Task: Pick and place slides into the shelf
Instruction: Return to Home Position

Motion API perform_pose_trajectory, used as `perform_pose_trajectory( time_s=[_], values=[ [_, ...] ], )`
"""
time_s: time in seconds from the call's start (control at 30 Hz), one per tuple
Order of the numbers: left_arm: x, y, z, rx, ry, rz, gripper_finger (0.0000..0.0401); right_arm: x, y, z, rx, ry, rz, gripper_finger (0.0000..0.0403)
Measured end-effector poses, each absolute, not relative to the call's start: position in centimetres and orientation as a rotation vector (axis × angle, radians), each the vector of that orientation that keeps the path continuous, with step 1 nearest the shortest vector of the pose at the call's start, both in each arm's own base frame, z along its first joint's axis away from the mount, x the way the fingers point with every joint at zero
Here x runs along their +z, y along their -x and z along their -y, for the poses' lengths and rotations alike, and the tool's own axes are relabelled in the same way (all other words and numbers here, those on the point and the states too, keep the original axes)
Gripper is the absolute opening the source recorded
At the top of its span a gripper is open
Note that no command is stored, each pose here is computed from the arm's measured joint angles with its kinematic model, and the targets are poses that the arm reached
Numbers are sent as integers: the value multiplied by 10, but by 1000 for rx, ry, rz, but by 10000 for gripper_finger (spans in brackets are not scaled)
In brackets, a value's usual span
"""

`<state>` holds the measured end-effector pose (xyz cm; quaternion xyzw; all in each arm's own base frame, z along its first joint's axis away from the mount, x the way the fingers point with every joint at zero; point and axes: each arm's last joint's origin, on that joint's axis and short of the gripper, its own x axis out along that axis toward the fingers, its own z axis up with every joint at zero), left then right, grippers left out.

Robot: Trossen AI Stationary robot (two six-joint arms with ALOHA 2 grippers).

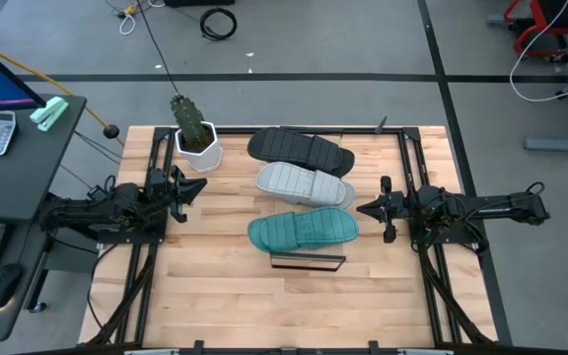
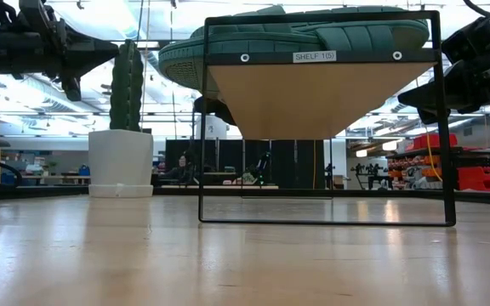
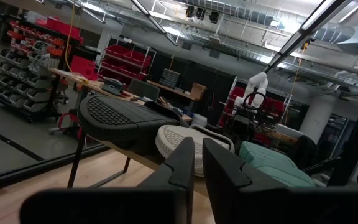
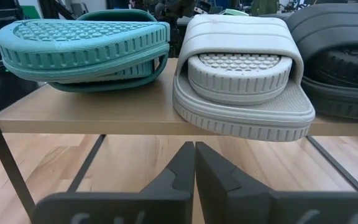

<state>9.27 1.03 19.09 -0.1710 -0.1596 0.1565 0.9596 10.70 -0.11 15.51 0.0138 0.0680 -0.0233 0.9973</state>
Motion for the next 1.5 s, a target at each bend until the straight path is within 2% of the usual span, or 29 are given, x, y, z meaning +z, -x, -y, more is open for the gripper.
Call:
perform_pose_trajectory(
  time_s=[0.23,0.6,0.87,1.2,1.5],
  values=[
    [191,-93,-10,318,347,324,28,155,-107,1,-47,-28,-136,20],
    [191,-93,-10,318,347,324,40,155,-107,1,-47,-28,-136,20],
    [191,-93,-10,318,347,323,28,155,-107,1,-47,-28,-136,20],
    [191,-93,-10,318,347,324,40,155,-107,1,-47,-28,-136,20],
    [191,-93,-10,317,347,323,28,155,-107,1,-47,-28,-136,20]
  ],
)
